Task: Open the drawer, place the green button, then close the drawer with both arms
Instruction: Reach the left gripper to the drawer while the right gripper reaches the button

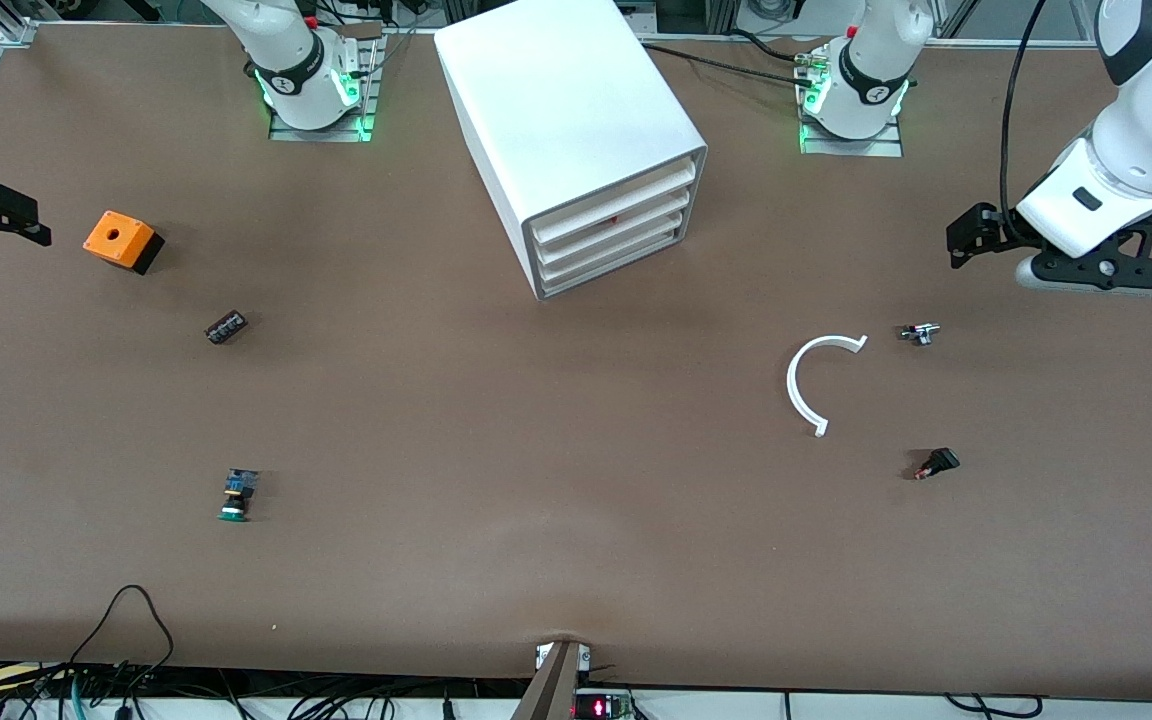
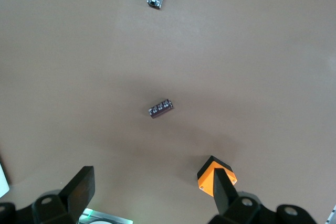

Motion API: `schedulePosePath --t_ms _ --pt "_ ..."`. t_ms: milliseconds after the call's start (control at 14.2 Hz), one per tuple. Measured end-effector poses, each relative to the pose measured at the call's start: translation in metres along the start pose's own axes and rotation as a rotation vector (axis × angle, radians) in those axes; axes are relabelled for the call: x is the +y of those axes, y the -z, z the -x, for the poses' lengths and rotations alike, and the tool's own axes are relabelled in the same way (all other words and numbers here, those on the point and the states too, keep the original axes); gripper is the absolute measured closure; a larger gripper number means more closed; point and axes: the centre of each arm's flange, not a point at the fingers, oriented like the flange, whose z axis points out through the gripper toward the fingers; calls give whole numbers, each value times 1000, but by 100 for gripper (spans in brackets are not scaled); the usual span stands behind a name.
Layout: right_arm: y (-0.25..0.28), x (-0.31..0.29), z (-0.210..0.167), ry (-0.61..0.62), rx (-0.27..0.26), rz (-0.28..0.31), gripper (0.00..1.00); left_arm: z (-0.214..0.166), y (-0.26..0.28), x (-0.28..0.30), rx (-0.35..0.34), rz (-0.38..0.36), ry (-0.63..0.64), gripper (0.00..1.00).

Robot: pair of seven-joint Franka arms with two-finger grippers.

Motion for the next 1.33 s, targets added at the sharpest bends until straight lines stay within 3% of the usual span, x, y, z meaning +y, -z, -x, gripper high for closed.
schedulePosePath --t_ms 281,421,772,842,1123,1333 --pt "-11 -10 -21 61 -2 5 0 5 -7 29 -129 -9 -55 0" --pt "-18 -6 -36 63 14 11 0 3 -4 56 -146 14 -100 0" --pt "-49 10 -70 40 68 -12 0 -9 -31 97 -225 219 -201 0" --pt "-56 14 -75 35 75 -14 0 -15 -45 103 -250 271 -243 0" --pt "-84 17 -92 19 94 -62 0 -49 -127 122 -328 614 -388 0" --pt "-108 15 -103 24 74 -69 0 -72 -194 133 -292 817 -528 0"
